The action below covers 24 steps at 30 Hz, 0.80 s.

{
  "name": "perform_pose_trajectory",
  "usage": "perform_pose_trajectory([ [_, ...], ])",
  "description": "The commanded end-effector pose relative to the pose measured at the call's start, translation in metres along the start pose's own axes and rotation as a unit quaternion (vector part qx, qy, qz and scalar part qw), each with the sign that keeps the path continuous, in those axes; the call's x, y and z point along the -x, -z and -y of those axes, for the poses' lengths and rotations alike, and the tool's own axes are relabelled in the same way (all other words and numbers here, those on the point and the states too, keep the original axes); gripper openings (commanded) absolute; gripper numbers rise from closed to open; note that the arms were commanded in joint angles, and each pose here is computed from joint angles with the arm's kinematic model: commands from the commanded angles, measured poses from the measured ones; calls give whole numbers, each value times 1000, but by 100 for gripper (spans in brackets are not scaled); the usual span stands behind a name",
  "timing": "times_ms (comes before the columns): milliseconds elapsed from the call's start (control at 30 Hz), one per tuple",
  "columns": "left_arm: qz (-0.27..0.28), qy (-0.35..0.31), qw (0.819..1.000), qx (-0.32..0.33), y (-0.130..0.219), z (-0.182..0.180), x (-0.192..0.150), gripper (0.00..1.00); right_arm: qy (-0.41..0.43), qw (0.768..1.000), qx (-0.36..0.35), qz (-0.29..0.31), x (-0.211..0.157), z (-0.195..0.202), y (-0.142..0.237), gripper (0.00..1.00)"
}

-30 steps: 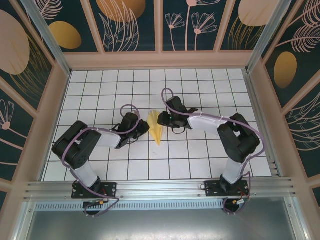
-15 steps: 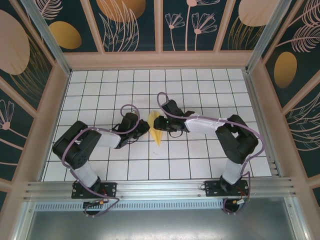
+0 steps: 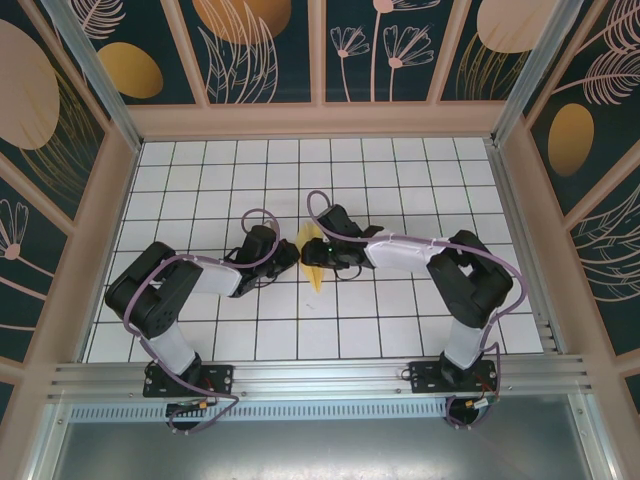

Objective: Fold a paper plane with a square sheet of paper (pick it up from the middle)
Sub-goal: Move the paper plane to the top-center of the table.

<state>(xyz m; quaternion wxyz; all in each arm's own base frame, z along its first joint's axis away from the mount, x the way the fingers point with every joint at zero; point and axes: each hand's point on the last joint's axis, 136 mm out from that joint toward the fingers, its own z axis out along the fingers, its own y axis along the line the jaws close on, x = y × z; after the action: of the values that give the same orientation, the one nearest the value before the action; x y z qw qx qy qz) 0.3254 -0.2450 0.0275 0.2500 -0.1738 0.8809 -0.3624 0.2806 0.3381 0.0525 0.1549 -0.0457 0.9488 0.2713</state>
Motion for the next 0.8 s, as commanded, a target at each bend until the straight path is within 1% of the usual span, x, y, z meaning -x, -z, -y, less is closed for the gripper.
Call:
perform_pose_trajectory([
  [0,6,-4,1000,-14,1,5,4,11,6,999,-19,-31,-21,10,-7,49],
  [200,7,-4,1000,-13,1,5,4,11,16,998,-37,-36,-30,11,-10,50],
  [367,6,-3,1000,-14,1,5,4,11,14,997,-69,-31,-28,21,-15,48],
  [433,6,-3,1000,-14,1,5,3,12,12,996,-79,-26,-26,24,-17,46],
  [600,8,-3,1000,-15,3,6,4,16,7,996,-92,-13,-21,26,-21,35],
  [700,14,-8,1000,-10,7,8,8,20,0,995,-104,2,-15,28,-18,28],
  [767,24,-15,1000,-2,11,10,13,26,-4,993,-119,18,-9,31,-14,22],
])
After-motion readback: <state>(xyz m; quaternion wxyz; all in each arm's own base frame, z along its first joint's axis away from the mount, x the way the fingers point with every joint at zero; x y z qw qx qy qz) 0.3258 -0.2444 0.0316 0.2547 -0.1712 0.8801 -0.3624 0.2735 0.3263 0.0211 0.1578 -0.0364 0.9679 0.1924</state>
